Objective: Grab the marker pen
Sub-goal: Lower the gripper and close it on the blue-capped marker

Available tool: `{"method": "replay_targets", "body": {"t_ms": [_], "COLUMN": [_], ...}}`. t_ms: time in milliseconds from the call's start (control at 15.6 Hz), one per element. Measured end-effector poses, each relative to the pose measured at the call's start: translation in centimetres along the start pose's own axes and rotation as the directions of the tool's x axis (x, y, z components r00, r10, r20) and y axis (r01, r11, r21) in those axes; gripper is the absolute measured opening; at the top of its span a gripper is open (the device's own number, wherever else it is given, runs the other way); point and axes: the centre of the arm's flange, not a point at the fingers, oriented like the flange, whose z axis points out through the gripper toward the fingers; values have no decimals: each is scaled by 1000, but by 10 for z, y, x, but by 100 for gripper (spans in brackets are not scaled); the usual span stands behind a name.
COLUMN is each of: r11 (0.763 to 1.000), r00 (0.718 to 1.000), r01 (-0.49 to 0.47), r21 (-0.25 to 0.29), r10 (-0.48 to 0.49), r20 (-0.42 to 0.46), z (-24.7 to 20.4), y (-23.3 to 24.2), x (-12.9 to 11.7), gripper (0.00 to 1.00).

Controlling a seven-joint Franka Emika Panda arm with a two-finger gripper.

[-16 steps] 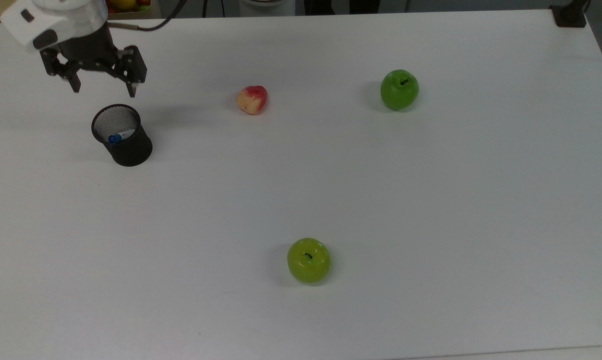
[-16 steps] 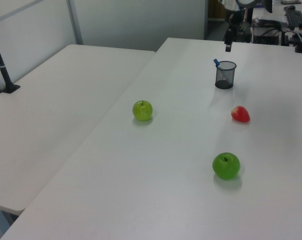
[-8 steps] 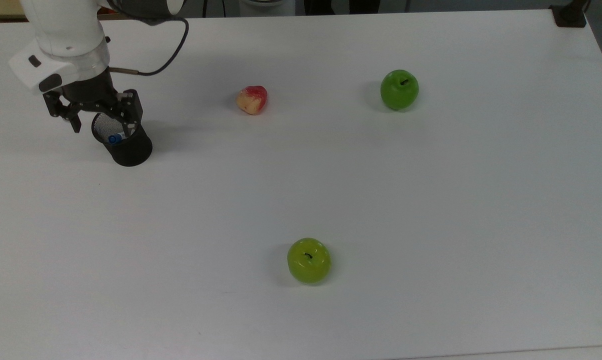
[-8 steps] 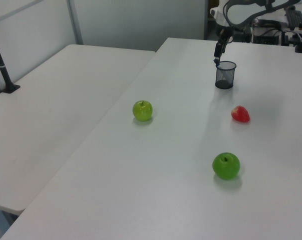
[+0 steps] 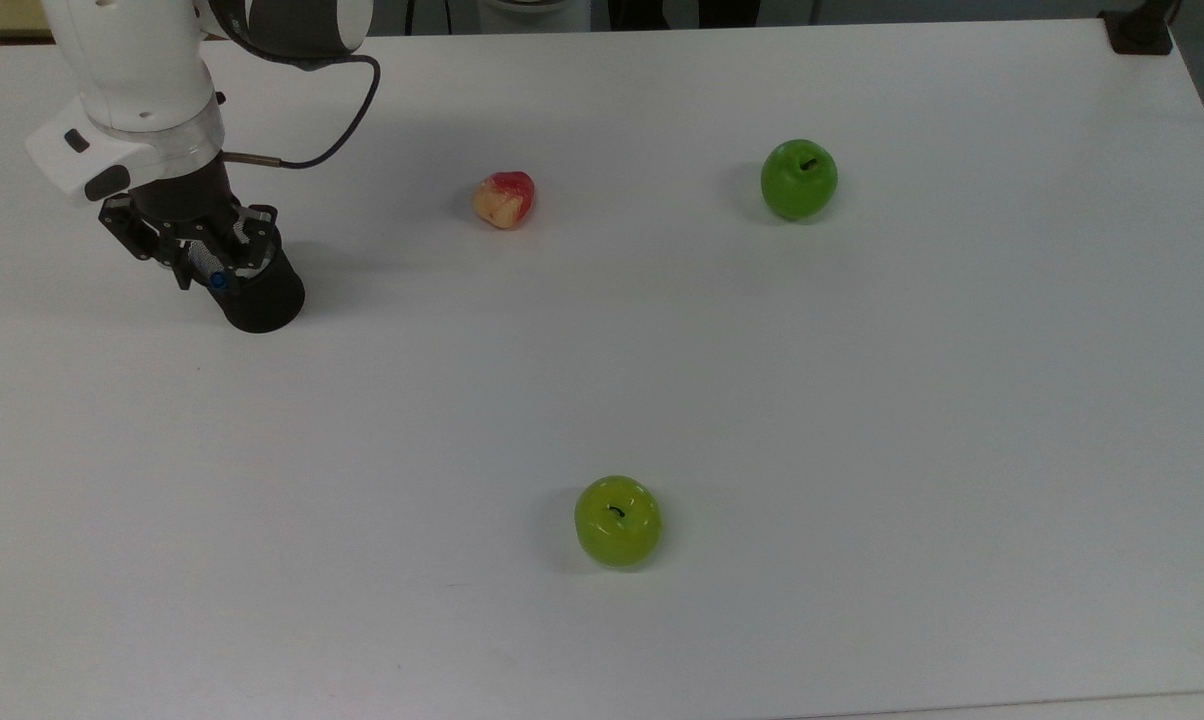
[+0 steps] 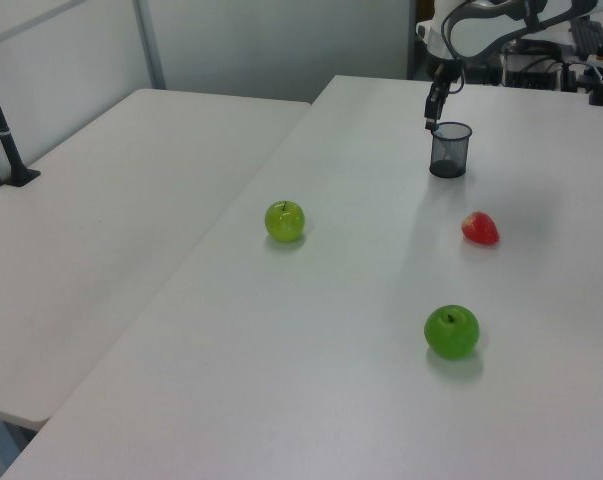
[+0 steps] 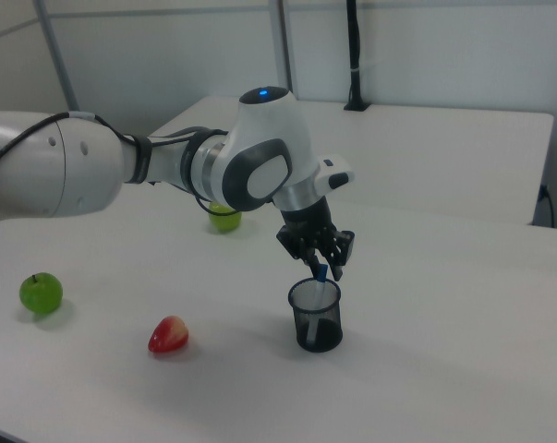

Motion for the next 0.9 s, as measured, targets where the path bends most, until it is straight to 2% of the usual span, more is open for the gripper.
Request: {"method": "replay_targets", "body": {"t_ms": [128,192,320,448,896], "r11": [1000,1000,1000,1000,1000], "r00": [1000,1000,1000,1000,1000], "r01": [3,5,6,6,5], "r21": [3,3,4,4,3], "r10": [-3,-5,-6,-6,-5], "r20": [-1,-2,-2,-3,-7], "z": [0,0,0,-1,-3], "y": [-3,-4,-4,-5,-4], "x": [1,1,2,2,3], "gripper": [41,33,30,19,18]}}
